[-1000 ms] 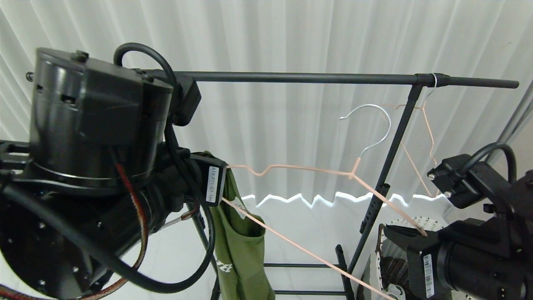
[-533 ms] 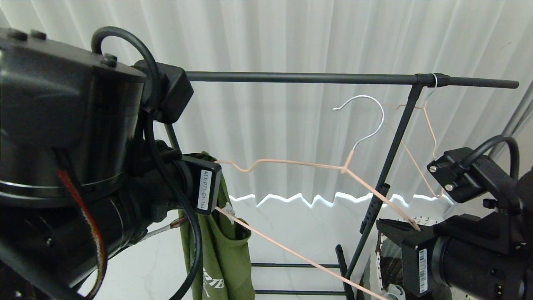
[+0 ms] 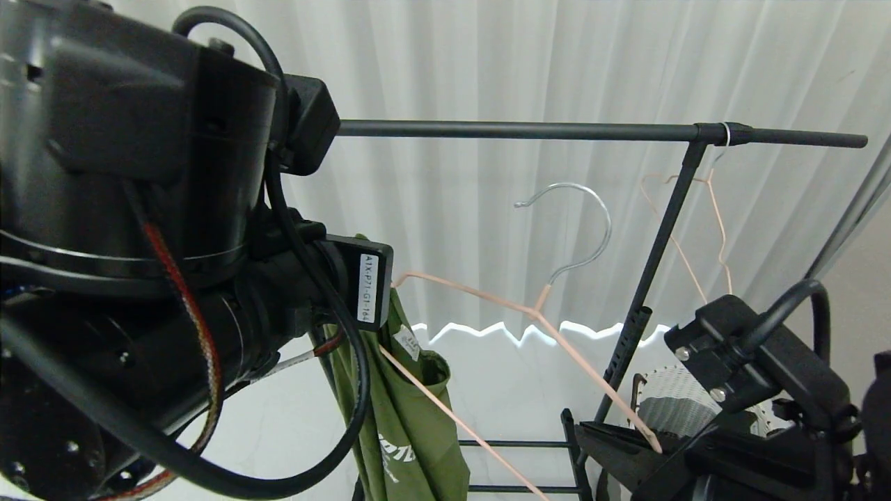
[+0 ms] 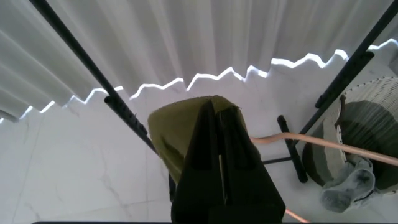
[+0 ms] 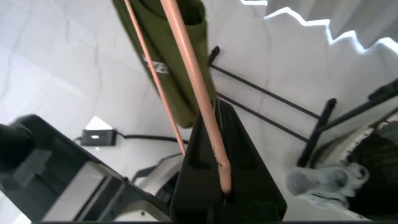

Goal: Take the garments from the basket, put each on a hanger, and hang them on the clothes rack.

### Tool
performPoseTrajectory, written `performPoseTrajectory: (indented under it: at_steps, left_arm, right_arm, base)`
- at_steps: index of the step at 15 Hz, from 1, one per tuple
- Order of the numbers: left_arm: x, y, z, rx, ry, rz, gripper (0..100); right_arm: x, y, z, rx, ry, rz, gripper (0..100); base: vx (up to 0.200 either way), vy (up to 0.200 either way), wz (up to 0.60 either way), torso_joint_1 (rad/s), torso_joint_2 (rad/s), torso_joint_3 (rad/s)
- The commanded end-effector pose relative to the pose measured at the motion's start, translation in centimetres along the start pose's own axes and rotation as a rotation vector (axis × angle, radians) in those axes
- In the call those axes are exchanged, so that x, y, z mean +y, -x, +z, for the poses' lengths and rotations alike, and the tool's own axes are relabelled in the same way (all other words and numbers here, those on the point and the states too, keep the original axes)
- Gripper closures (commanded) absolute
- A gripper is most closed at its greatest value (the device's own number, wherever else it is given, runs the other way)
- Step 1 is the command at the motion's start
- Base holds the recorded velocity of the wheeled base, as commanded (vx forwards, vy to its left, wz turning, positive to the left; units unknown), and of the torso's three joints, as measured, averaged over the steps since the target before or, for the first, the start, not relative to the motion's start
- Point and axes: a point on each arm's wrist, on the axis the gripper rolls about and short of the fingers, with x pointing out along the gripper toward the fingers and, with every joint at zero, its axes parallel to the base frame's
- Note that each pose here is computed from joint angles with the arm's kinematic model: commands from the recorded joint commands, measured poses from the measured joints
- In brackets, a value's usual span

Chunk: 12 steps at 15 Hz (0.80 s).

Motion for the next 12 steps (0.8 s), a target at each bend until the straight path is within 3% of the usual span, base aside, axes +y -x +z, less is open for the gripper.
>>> performPoseTrajectory:
  at_steps: [1,4,7,12]
  left_arm:
    - [-0.3,0.5,0.0,-0.007,-0.002,-0.021,100]
    - [-1.5,1.6,-0.2,-0.017,-0.022,-0.087,100]
    - [-3.0,2.7,-0.2,-0.025,-0.002,-0.155,100]
    - [-3.4,3.6,0.2,-0.043,0.02,-0.191,100]
  right_arm:
    - [0.0,-1.0,-0.4,0.019,0.007,-0.027,100]
    - [-0.4,-1.4,0.4,-0.001,-0.018,-0.05,100]
    - [-0.1,-2.0,0.5,-0.001,-0.018,-0.055,100]
    - [0.8,-3.4,0.7,0.007,-0.015,-0.052,100]
  base:
    - [0.0,0.0,0.0,0.0,0.0,0.0]
    - [0.0,0.0,0.0,0.0,0.0,0.0]
    - [0.0,0.0,0.0,0.0,0.0,0.0]
    - [0.0,0.0,0.0,0.0,0.0,0.0]
